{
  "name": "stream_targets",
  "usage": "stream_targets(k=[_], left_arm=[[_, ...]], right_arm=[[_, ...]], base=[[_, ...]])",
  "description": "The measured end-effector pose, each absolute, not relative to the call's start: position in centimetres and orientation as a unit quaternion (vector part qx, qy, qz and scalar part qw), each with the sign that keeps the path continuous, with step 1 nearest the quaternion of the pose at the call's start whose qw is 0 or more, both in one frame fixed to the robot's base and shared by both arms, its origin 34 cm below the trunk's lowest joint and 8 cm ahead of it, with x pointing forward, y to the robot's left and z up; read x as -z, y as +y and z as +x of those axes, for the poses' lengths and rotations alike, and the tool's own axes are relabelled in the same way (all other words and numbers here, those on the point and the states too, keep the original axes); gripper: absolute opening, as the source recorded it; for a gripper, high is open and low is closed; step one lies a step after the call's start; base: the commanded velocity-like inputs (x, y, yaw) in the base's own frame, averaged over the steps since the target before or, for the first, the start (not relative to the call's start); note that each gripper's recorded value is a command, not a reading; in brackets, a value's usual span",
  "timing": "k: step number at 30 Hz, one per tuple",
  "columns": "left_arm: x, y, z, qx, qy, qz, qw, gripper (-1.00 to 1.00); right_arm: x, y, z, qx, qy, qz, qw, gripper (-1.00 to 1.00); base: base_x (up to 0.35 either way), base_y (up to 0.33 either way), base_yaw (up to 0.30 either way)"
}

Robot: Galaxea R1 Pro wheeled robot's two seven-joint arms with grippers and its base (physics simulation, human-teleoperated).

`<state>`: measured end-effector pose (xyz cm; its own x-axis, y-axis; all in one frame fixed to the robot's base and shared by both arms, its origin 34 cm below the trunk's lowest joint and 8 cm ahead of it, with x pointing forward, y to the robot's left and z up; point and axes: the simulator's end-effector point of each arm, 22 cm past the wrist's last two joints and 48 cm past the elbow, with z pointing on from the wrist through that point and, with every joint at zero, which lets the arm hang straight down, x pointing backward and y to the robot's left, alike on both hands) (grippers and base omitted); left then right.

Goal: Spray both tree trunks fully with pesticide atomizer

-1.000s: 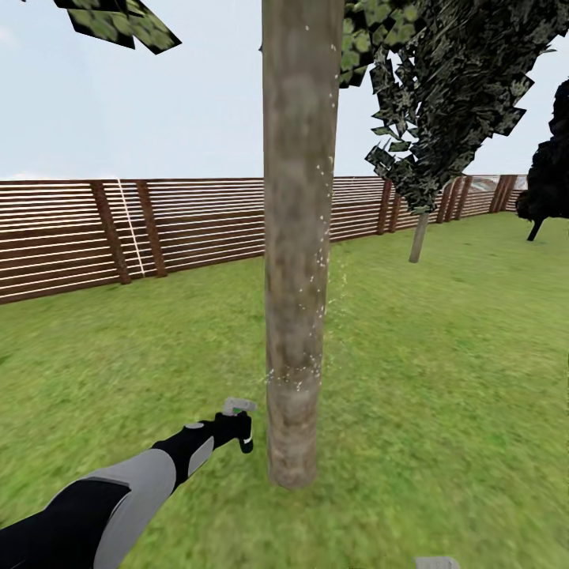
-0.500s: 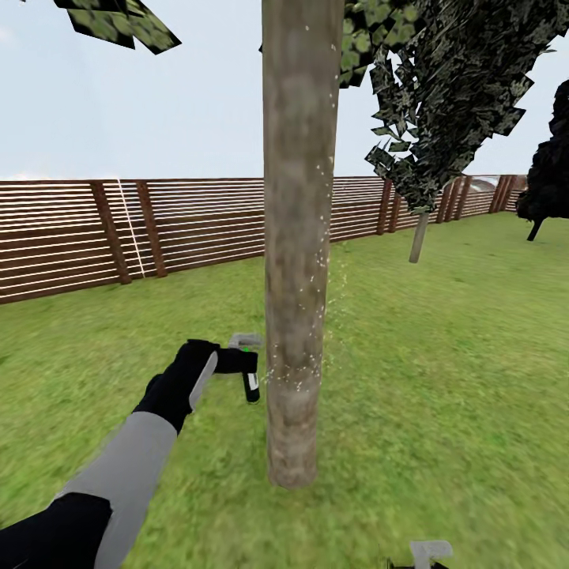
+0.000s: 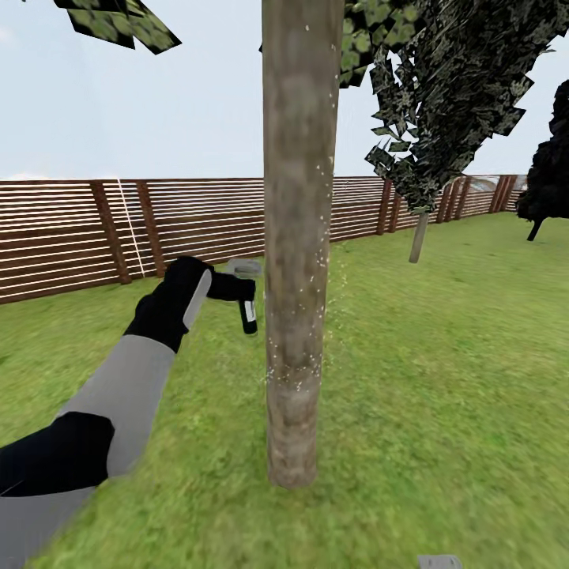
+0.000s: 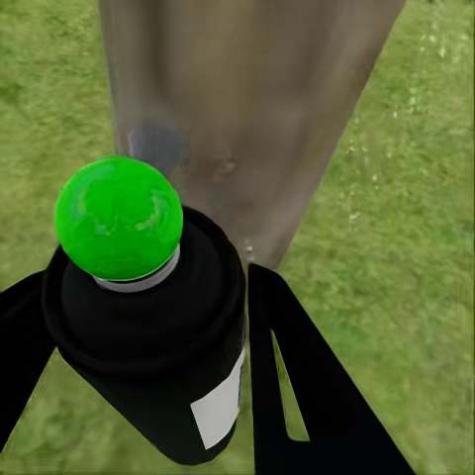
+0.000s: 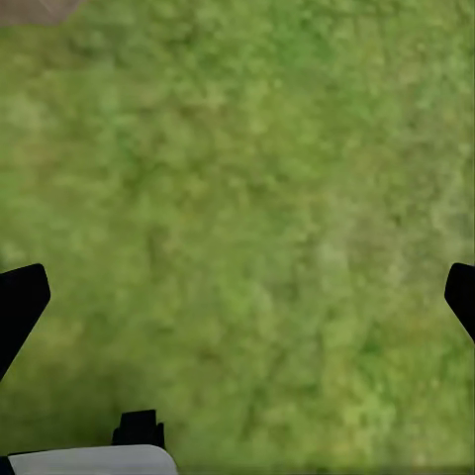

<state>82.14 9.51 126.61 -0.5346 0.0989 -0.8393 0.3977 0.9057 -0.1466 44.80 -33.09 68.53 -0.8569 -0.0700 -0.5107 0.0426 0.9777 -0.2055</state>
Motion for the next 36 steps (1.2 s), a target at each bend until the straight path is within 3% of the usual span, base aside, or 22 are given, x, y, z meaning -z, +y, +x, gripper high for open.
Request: stream_targets(k=[16,22,27,36], left_arm=[[-133.4,10.4,83.5,0.151,0.842,0.147,0.497,-1.0],[-145.5,11.3,85.2,0.129,0.833,0.146,0.518,-1.0],[-156.0,8.5,82.2,0.184,0.796,0.192,0.543,-1.0],[-166.6,8.6,78.7,0.172,0.763,0.203,0.589,-1.0]], right_arm=[[-68.5,-33.0,44.8,0.105,0.958,-0.007,0.268,1.0],[-68.5,-33.0,44.8,0.105,0.958,-0.007,0.268,1.0],[-68.5,-33.0,44.8,0.105,0.958,-0.007,0.268,1.0],[-68.5,-33.0,44.8,0.105,0.958,-0.007,0.268,1.0]], base=[[-0.099,0.004,0.0],[0.0,0.0,0.0],[0.0,0.0,0.0],[0.0,0.0,0.0]])
